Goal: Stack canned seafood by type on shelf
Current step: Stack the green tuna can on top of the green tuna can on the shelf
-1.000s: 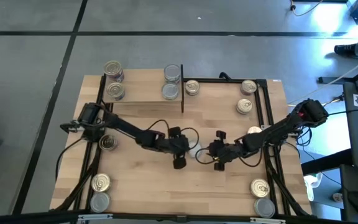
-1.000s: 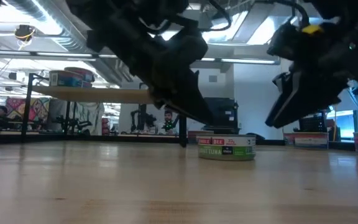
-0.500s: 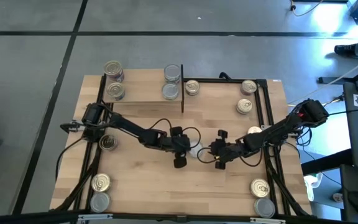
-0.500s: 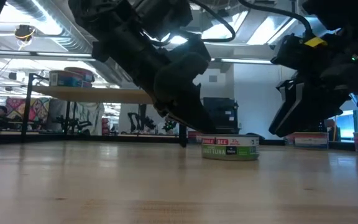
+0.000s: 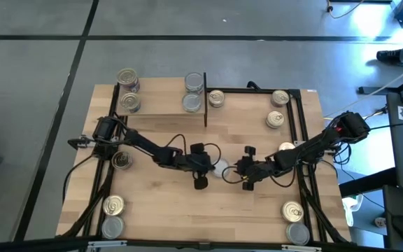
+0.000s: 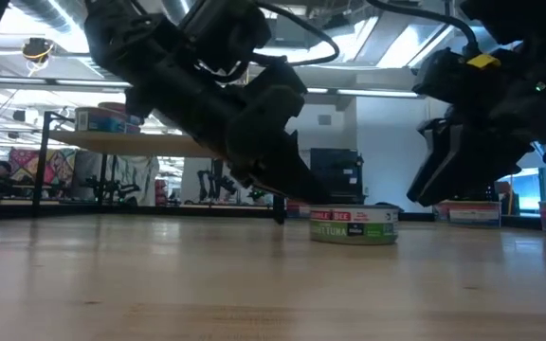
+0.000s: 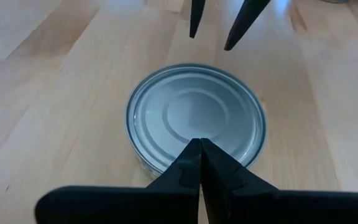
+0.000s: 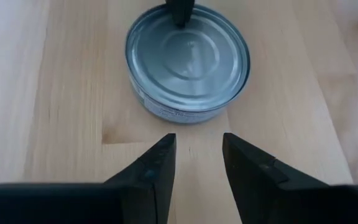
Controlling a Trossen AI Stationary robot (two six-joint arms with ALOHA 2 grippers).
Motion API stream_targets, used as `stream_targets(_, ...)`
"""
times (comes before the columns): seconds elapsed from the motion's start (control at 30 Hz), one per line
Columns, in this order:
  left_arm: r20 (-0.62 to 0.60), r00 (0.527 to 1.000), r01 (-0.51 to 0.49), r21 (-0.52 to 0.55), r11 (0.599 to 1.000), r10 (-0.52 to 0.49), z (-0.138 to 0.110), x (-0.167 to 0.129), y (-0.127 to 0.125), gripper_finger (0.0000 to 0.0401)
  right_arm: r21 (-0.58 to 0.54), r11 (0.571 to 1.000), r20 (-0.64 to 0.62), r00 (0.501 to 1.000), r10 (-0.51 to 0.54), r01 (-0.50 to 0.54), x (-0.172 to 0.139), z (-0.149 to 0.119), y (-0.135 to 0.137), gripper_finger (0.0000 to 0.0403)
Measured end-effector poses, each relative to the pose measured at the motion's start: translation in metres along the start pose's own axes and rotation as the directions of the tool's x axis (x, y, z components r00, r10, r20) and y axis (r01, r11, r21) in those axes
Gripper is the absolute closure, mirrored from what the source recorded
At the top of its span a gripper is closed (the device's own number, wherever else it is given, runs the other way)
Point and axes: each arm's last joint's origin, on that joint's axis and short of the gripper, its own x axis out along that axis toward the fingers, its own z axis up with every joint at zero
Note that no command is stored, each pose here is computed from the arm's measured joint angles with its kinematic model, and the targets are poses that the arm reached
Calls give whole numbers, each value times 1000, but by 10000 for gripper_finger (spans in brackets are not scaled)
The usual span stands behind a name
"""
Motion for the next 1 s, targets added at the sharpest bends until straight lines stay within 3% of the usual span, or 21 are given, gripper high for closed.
stream_targets(0.2, 10, 1000, 6, -7, 1000, -6, -5, -1, 2, 400, -115, 993, 41, 999, 30, -25, 0, 5, 2, 242)
stream_targets(0.43, 42, 999, 19, -26, 999, -18, -12, -4, 4, 400, -295, 954, 86, 993, 79, -50, 0, 10, 5, 142)
stream_targets(0.63, 46, 999, 20, -27, 999, -19, -12, -4, 4, 399, -489, 872, 93, 993, 73, -18, 15, 7, 10, 96)
stream_targets(0.8, 49, 999, 21, -31, 999, -19, -14, -4, 4, 399, -590, 804, 139, 990, 11, 74, 26, 7, 13, 91)
stream_targets(1.0, 105, 994, 40, -44, 998, -35, -21, -8, 7, 400, -701, 707, 145, 989, 8, 97, 33, 5, 15, 91)
